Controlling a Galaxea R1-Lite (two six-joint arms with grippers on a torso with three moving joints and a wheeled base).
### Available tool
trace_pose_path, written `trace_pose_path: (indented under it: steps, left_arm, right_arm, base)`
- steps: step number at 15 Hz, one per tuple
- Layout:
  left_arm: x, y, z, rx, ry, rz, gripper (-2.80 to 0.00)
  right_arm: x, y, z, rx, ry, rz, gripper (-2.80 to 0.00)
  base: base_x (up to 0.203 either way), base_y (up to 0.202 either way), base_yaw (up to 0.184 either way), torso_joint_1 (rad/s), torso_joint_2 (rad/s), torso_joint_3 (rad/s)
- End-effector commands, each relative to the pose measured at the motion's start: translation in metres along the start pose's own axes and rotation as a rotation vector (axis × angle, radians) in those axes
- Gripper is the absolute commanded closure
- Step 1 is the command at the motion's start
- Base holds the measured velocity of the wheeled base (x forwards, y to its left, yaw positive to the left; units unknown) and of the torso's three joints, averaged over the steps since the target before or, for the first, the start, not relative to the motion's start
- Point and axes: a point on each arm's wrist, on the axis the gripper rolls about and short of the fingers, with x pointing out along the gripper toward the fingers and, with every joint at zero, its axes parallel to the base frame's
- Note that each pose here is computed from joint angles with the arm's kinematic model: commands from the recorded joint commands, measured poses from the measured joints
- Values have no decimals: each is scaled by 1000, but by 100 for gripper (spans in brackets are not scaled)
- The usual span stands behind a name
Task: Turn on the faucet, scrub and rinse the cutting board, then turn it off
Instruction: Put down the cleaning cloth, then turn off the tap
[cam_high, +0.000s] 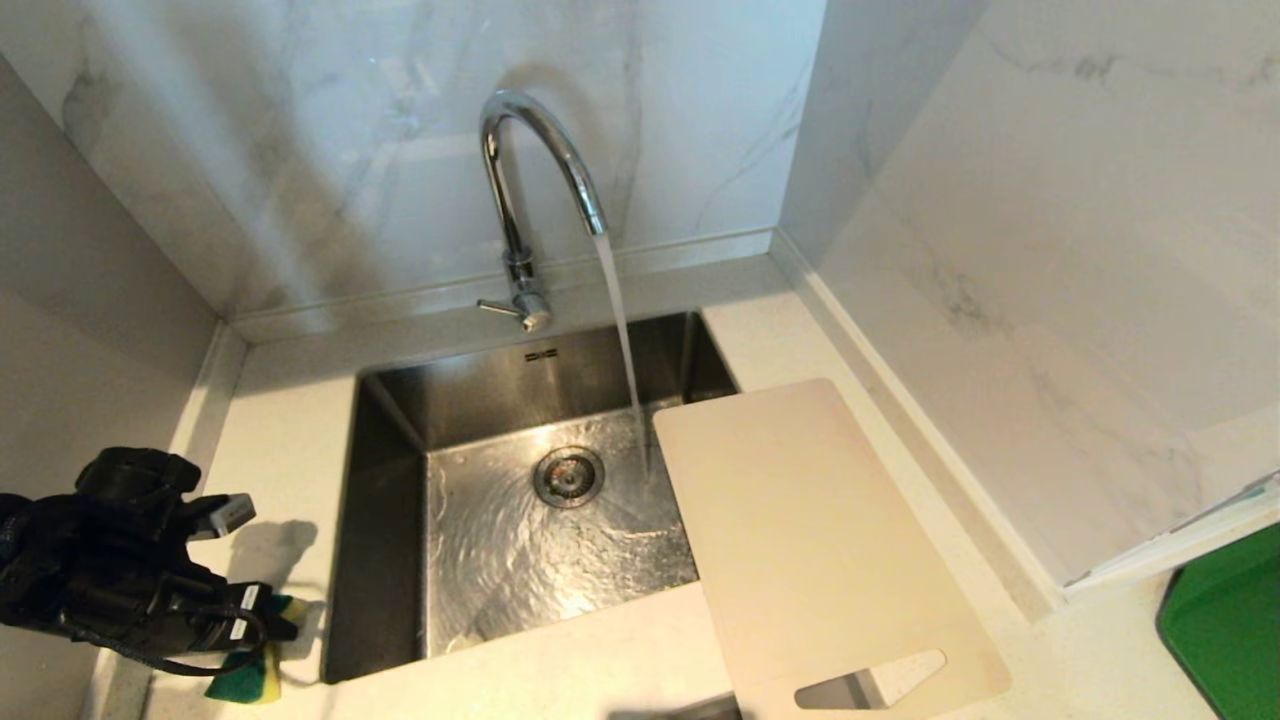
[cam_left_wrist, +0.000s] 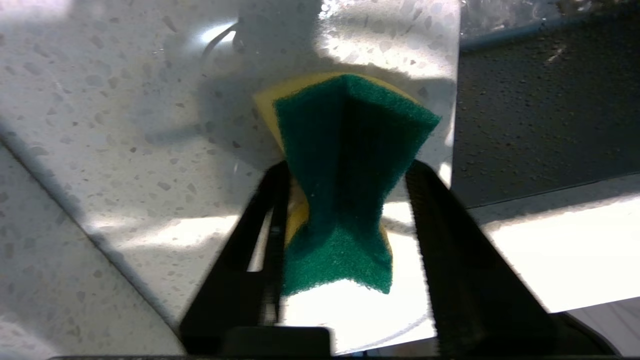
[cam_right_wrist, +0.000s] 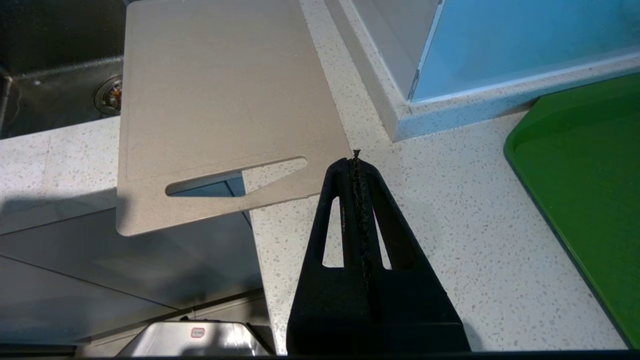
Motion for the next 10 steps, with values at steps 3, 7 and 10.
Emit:
trace_pose_path:
  steps: [3,7,10]
  left_arm:
    - [-20,-2,5,13,-80,-4,-280]
    - [-73,-14,30,48,-290,-30,-280]
    - [-113,-34,50,88,-346,-76,0]
  right_arm:
    - [0,0,0,0,1,0,0]
    - [0,0,0,-1,1,0,0]
    - [0,0,0,-1,1,0,0]
  base:
    - [0,0,0,0,0,0]
    - [0,0,0,0,0,0]
    - [0,0,0,0,0,0]
